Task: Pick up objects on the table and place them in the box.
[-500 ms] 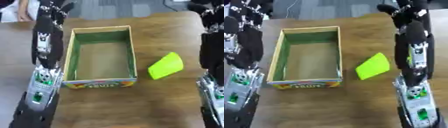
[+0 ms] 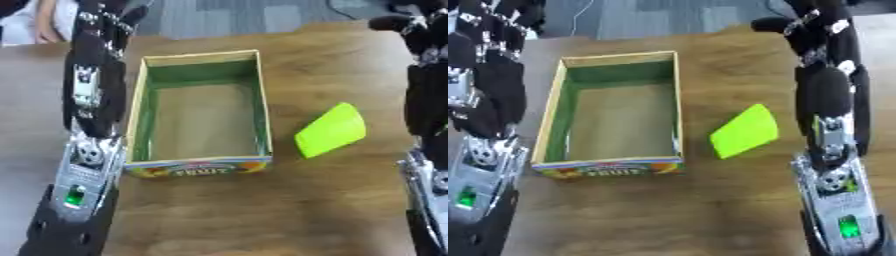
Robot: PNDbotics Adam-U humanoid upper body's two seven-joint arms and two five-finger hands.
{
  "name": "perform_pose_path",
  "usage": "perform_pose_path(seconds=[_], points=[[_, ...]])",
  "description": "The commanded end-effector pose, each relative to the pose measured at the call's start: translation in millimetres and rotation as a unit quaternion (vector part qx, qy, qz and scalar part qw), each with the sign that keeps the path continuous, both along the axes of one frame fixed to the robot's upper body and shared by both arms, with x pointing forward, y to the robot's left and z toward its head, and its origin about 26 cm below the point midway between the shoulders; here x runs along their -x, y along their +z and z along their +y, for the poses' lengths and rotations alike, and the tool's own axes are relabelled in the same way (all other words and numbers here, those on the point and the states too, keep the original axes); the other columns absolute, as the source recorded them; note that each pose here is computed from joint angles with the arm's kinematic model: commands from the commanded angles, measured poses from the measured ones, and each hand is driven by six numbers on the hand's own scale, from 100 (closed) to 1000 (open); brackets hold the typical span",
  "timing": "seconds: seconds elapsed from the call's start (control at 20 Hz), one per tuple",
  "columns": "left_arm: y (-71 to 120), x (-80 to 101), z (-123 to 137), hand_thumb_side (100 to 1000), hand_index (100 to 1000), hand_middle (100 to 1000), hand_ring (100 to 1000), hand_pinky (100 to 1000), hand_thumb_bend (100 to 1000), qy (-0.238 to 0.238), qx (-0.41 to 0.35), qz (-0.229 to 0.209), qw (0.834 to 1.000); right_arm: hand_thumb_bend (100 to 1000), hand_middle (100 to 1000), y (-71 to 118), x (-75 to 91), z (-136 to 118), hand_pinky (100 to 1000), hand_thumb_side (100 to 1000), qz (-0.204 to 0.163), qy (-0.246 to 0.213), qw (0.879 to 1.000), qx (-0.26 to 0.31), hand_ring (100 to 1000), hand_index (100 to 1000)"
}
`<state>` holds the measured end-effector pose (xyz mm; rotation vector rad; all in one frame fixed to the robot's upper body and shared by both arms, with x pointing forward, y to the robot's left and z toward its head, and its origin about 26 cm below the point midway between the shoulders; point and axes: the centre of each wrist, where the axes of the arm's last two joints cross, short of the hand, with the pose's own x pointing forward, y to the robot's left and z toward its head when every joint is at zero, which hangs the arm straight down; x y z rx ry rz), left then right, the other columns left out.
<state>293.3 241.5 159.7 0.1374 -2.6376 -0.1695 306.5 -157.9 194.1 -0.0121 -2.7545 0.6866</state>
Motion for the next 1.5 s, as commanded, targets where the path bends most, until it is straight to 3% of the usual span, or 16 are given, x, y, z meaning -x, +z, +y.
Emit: perform_pose_path(seconds=[0.05,0.1,0.15,0.25,0.3,0.4,0.85,1.1,1.35,1.45,1.5], points=[[6.5,1.9,-1,1000,999,966,940,852,100,-0.002,0.000,-0.011,1.000,656,967,7.7,-3.4,-8,703,1000,-0.016,-0.044,0.998,0.036,910,999],[6.6,1.9,-1,1000,999,966,940,852,100,-0.001,-0.001,-0.011,1.000,641,966,7.2,-4.9,-9,703,1000,-0.015,-0.055,0.997,0.052,909,996],[6.5,2.0,0,1000,999,966,940,852,100,-0.001,-0.001,-0.011,1.000,710,972,6.0,-6.4,-11,706,990,-0.013,-0.064,0.996,0.068,917,1000],[6.4,2.1,0,1000,999,966,940,853,100,0.000,-0.002,-0.010,1.000,761,980,1.2,-11.4,-16,717,962,-0.004,-0.081,0.990,0.114,927,1000],[6.4,2.1,0,1000,999,966,940,853,100,0.000,-0.002,-0.010,1.000,742,977,-1.2,-14.1,-18,713,969,0.000,-0.087,0.987,0.135,923,1000],[6.4,2.1,0,1000,999,967,940,853,100,0.001,-0.004,-0.009,1.000,828,980,-6.3,-20.0,-22,738,922,0.009,-0.097,0.979,0.177,940,1000],[5.8,2.5,2,1000,999,967,939,854,100,0.004,-0.008,-0.006,1.000,913,998,-26.3,-44.5,-34,766,824,0.041,-0.116,0.947,0.298,951,1000],[5.5,2.8,2,1000,999,967,939,854,100,0.004,-0.010,-0.005,1.000,882,993,-25.2,-54.9,-42,773,826,0.024,-0.117,0.926,0.357,947,1000],[4.5,3.2,3,1000,1000,967,939,854,100,0.004,-0.011,-0.002,1.000,835,983,-13.5,-59.4,-47,779,869,-0.013,-0.109,0.918,0.381,937,1000],[3.9,3.5,3,1000,999,967,939,854,100,0.004,-0.012,-0.001,1.000,790,960,-5.3,-61.6,-49,802,885,-0.034,-0.108,0.905,0.410,938,1000],[3.4,3.7,3,1000,1000,967,939,855,100,0.003,-0.013,0.001,1.000,737,893,1.7,-62.9,-51,797,916,-0.051,-0.108,0.892,0.436,895,966]])
